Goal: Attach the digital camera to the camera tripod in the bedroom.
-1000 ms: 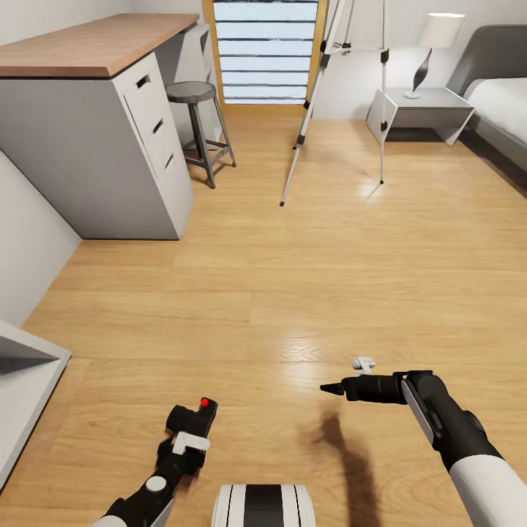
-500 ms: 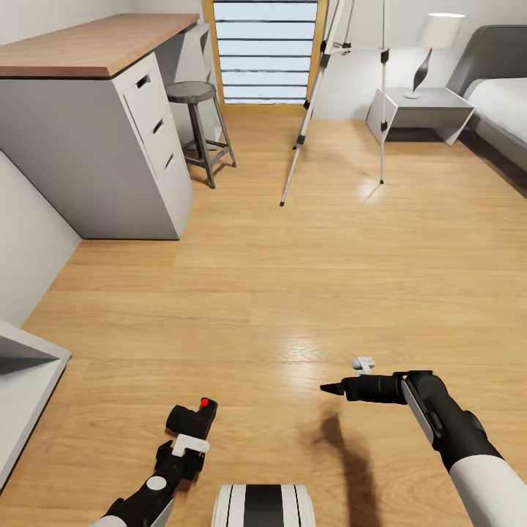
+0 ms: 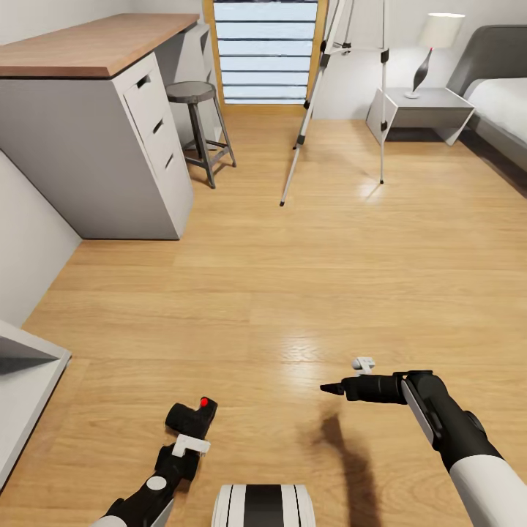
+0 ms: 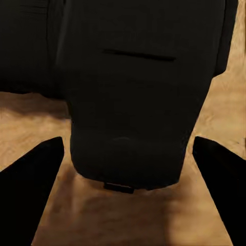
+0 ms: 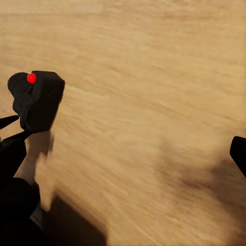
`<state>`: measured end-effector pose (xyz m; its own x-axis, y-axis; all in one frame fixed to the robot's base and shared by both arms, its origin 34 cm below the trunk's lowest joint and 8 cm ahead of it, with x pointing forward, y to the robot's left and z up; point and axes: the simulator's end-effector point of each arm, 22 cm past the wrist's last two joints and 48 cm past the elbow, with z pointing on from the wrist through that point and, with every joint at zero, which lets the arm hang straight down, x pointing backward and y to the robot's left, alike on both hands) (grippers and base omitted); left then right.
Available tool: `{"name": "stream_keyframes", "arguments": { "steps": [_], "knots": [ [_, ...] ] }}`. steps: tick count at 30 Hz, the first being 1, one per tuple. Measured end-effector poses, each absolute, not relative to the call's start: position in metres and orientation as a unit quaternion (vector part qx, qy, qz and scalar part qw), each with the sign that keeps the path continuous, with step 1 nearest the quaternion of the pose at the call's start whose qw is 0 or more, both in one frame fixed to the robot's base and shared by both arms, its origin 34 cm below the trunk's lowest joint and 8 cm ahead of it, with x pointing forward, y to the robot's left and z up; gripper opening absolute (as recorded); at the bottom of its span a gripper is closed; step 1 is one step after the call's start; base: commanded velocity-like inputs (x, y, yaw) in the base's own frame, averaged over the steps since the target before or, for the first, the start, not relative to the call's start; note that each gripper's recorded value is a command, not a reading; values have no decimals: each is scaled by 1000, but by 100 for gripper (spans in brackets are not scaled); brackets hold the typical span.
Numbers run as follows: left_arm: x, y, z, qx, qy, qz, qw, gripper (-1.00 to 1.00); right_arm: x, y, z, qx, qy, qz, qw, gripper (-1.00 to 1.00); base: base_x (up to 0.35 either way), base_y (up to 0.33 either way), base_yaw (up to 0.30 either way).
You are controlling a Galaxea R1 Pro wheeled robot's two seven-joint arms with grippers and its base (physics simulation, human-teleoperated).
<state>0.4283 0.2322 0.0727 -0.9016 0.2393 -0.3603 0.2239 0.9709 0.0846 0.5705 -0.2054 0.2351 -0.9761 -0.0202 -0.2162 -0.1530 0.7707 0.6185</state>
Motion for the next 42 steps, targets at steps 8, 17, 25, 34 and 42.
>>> {"name": "stream_keyframes", "arguments": {
  "steps": [8,17,25,34,42],
  "knots": [
    [429,233,73,115,975,20,188,-100,570,-205,235,-46,936,336,99,100,0,0,0],
    [429,232,73,116,975,20,188,-100,570,-205,235,-46,936,336,99,100,0,0,0],
    [492,200,97,111,960,11,258,-100,570,-205,235,-46,936,336,99,100,0,0,0],
    [568,164,142,90,959,14,269,-100,571,-206,236,-46,936,336,99,100,0,0,0],
    [616,134,193,98,957,-1,271,-100,571,-206,236,-45,935,336,100,100,0,0,0]
  ]
}}
